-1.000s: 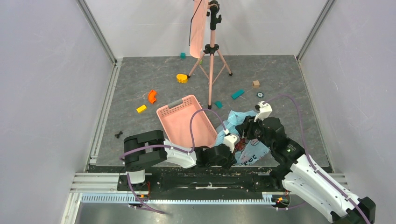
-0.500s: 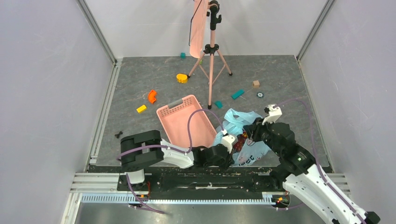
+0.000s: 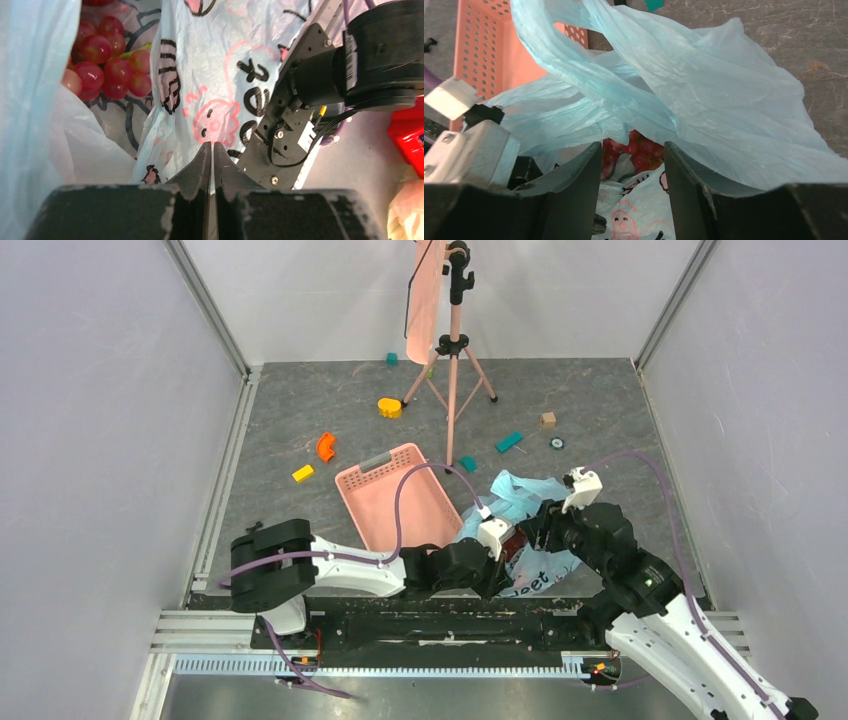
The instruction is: Take the fake fruits out of the plastic bag
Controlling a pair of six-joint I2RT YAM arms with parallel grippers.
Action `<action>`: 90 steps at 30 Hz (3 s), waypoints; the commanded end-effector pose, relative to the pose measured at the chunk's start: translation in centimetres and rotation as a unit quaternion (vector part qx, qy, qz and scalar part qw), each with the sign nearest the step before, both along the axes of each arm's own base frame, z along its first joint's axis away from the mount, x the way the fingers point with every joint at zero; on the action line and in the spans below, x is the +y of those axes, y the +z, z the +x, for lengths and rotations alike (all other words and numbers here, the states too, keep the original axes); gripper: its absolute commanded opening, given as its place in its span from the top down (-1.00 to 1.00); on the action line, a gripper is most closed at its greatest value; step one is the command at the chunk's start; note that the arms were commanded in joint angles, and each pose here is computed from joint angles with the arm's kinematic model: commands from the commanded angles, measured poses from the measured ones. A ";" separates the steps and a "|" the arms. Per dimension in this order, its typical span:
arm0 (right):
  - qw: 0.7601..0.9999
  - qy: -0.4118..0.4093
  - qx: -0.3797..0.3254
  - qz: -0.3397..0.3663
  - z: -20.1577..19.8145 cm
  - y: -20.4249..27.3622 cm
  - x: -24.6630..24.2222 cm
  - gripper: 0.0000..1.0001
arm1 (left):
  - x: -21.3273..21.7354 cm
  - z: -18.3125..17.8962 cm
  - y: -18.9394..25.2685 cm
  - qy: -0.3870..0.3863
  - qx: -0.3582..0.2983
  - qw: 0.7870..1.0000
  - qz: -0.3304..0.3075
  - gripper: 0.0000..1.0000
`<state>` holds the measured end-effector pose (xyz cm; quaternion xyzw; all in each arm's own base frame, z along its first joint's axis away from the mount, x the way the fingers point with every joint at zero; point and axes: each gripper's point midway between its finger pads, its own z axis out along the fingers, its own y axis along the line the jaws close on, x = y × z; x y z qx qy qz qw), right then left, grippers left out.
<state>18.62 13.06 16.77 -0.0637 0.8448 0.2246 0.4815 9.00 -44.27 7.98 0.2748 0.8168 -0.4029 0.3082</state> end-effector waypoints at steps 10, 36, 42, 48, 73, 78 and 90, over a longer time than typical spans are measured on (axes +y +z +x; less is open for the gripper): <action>1.000 0.019 0.000 -0.025 0.8 0.8 0.7 0.77 | -0.7 6.0 6.7 0.083 -0.017 0.993 -0.083 0.96; 0.987 -0.031 0.075 -0.142 3.5 -7.0 1.8 0.96 | -2.2 5.4 7.8 0.012 -0.037 0.991 -0.128 0.96; 0.967 -0.113 0.102 -0.204 2.3 -6.8 -2.0 0.96 | -1.2 6.8 5.8 0.052 -0.047 0.993 -0.097 0.96; 0.946 -0.175 0.133 -0.239 0.0 -6.3 -5.7 0.93 | -1.2 7.2 4.1 0.064 -0.042 0.994 -0.080 0.96; 0.892 -0.225 0.202 -0.337 -3.7 -7.4 -10.5 0.51 | -0.5 5.9 1.5 0.050 -0.019 0.996 -0.068 0.96; 0.960 -0.171 0.116 -0.188 -1.2 -1.5 -6.1 0.56 | -0.7 5.7 1.5 0.046 -0.020 0.996 -0.068 0.96; 0.990 0.087 0.041 -0.102 0.0 -1.6 4.1 0.68 | -0.9 5.7 2.3 0.042 -0.026 0.996 -0.076 0.96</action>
